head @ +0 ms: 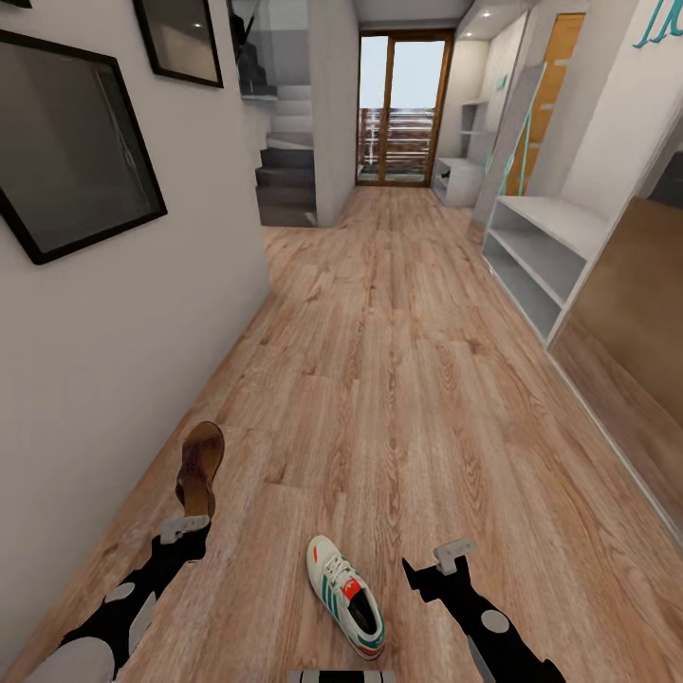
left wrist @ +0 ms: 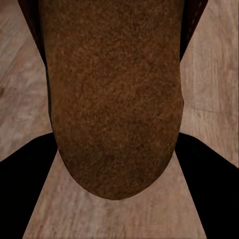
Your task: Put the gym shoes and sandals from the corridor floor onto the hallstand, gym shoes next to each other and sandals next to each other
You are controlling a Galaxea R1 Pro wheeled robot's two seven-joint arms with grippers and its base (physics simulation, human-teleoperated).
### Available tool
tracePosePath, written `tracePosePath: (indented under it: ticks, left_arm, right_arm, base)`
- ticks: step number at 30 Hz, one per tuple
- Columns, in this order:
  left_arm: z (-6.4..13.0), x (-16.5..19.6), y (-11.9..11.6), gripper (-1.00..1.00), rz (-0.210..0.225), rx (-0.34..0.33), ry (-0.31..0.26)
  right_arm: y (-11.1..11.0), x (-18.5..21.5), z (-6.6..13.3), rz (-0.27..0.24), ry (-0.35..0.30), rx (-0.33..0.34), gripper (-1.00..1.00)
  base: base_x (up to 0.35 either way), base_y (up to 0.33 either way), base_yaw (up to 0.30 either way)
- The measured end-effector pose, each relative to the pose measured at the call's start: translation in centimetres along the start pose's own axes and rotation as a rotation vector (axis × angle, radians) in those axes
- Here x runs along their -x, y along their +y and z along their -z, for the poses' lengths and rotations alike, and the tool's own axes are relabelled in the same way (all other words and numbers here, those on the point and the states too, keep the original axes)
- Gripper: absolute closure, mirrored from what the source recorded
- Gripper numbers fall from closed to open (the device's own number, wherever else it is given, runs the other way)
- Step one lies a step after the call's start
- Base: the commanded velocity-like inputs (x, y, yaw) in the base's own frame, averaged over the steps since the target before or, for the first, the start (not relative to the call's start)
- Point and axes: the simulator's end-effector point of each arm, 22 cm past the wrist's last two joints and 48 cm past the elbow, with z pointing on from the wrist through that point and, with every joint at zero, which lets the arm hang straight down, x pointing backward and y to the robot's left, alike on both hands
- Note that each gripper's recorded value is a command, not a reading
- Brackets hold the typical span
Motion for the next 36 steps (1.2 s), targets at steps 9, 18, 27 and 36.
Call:
tracePosePath:
  ticks: [9, 18, 27, 36]
  left_arm:
    - [-2.5, 2.6, -7.1, 1.0, -0.035, -0.098, -0.058]
    - [-3.1, 0.4, -7.5, 1.0, -0.04, -0.102, -0.023]
    - [-3.6, -1.9, -7.3, 1.0, -0.036, -0.099, 0.015]
    - [-4.1, -4.3, -7.0, 1.0, -0.03, -0.096, 0.06]
  right_arm:
    - [0.3, -1.3, -0.6, 0.006, 0.01, 0.009, -1.0]
    - [0.6, -3.3, -1.0, 0.001, 0.046, 0.017, -1.0]
    - [0.6, -5.2, -1.5, -0.01, 0.078, 0.018, -1.0]
    - [0.9, -7.3, -1.8, -0.019, 0.114, 0.023, -1.0]
  base:
    - [0.0, 0.0, 0.0]
    - [0.0, 0.0, 0.0]
    - [0.0, 0.0, 0.0]
    - [0.0, 0.0, 0.0]
